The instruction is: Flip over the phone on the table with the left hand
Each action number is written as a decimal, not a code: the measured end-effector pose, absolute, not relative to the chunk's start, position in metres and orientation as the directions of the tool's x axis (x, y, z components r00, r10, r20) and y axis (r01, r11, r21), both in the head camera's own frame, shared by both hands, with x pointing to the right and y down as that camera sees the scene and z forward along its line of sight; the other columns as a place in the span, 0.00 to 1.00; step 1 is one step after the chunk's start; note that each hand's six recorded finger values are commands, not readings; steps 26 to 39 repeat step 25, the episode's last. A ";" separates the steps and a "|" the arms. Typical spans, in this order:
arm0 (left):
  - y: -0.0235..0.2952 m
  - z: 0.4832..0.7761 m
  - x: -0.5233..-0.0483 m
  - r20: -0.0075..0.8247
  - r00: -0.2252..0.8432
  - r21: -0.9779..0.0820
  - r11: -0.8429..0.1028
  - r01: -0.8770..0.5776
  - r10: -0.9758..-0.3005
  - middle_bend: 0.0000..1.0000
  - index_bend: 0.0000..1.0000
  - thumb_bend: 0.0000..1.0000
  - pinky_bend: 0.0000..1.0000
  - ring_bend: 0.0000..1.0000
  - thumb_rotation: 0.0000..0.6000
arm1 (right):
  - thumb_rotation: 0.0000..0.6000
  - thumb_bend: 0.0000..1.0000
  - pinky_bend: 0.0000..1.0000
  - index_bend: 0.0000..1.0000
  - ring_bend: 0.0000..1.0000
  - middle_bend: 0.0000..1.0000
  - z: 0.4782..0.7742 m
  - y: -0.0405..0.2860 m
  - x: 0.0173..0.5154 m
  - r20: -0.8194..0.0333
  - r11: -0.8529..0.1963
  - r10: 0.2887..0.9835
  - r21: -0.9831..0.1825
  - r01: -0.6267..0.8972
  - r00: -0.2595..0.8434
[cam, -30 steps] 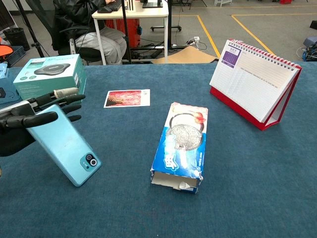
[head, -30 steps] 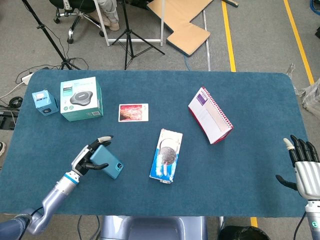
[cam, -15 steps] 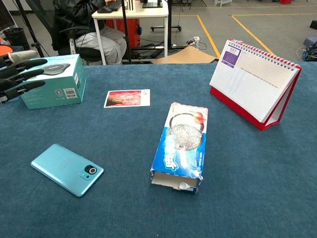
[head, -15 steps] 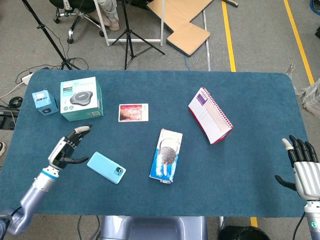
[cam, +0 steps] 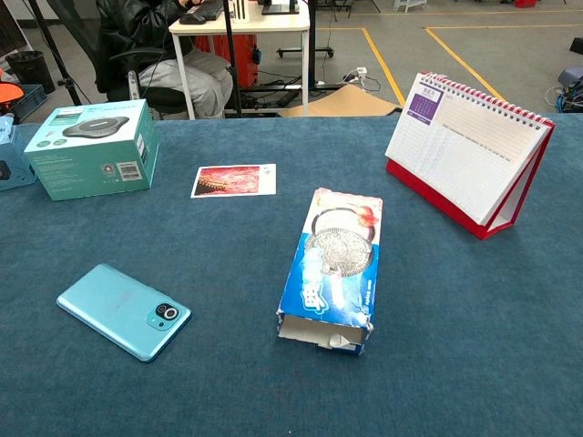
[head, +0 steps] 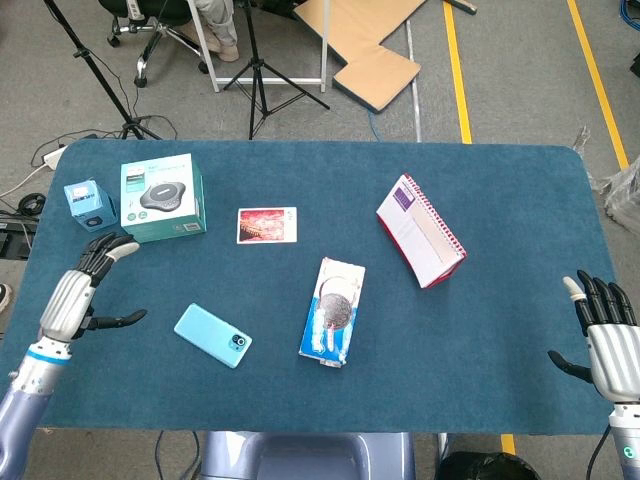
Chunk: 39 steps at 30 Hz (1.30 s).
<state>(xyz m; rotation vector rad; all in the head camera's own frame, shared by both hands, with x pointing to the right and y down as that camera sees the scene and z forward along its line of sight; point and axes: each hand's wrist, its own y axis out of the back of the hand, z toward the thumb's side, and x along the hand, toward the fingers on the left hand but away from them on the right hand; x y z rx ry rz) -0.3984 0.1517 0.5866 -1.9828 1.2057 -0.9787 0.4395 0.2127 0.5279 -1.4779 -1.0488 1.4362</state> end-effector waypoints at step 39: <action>0.195 0.541 -0.428 0.246 0.105 -0.963 -0.255 -0.083 -0.964 0.00 0.00 0.00 0.00 0.00 1.00 | 1.00 0.00 0.00 0.00 0.00 0.00 0.526 0.211 0.440 -0.324 -0.324 0.946 -0.946 0.035 0.010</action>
